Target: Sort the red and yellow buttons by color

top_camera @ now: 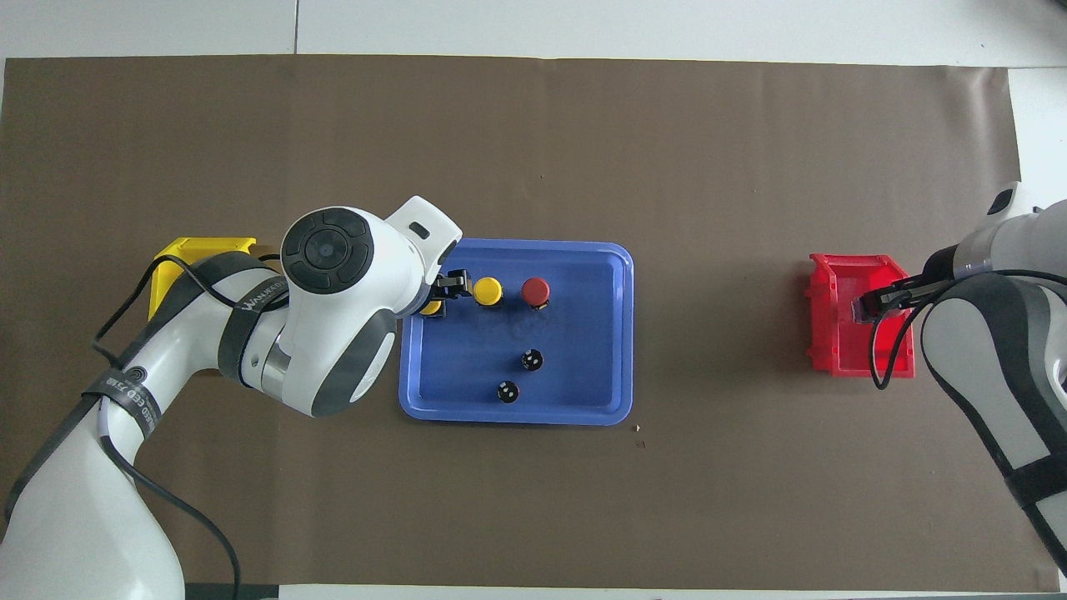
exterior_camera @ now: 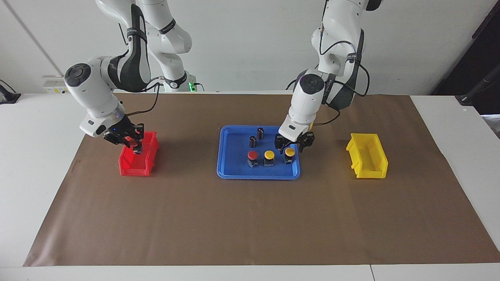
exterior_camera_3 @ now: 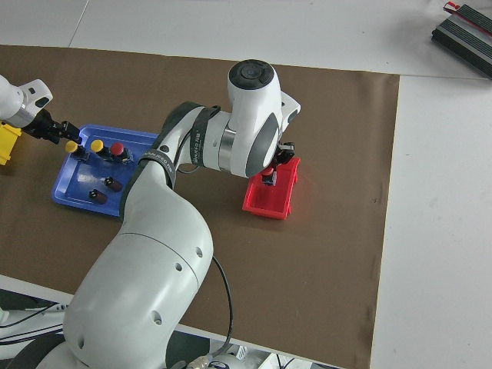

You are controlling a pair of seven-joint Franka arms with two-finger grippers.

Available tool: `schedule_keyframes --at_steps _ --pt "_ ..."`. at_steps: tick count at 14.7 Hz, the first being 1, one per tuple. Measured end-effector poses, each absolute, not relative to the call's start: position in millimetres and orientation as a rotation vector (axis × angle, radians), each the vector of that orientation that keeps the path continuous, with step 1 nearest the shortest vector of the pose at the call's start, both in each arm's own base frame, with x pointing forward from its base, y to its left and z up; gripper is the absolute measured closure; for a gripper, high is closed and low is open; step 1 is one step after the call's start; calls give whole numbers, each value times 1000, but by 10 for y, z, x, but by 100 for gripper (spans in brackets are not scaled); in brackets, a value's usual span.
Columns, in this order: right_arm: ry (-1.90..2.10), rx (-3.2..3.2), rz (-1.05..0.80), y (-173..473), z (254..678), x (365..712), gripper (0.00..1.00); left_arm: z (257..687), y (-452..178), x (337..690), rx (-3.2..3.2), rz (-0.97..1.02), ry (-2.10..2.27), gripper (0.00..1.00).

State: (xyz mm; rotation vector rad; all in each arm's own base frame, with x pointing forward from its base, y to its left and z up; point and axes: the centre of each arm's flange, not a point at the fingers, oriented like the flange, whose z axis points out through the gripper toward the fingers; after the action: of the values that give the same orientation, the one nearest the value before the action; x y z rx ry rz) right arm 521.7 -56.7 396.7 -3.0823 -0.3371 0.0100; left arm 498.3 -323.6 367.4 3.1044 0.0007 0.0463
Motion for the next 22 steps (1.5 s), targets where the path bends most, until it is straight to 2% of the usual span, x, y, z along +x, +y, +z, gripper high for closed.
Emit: schedule_keyframes --at_steps 3,5,6,8,11,13,14,16,19,22 --pt "-342 -3084 5 -587 3784 5055 59 3641 -3216 4960 3107 42 3 19" --pt "-331 -3085 9 -623 3716 4988 59 3650 -3215 4959 3103 49 5 35" --pt "-330 -3087 5 -639 3692 4968 59 3642 -3212 4954 3103 49 9 37" --pt "-334 -3087 3 -659 3663 4946 59 3629 -3209 4950 3104 49 23 58" --pt "-334 -3087 3 -658 3665 4927 59 3727 -3225 4979 3102 50 44 59" --pt "-334 -3087 2 -657 3670 4916 56 4023 -3212 5018 3120 10 49 59" --pt "-334 -3087 0 -657 3677 4917 51 4266 -3153 5037 3133 -18 41 59" --pt "-335 -3087 -3 -659 3741 4940 30 4775 -2826 5073 3149 -67 -24 59" --pt "-350 -3080 3 -603 4244 5139 1 5336 -1808 5121 3141 -104 -148 59" --pt "-236 -3082 -69 145 4897 5438 0 5336 -861 5173 3126 -110 -178 59"
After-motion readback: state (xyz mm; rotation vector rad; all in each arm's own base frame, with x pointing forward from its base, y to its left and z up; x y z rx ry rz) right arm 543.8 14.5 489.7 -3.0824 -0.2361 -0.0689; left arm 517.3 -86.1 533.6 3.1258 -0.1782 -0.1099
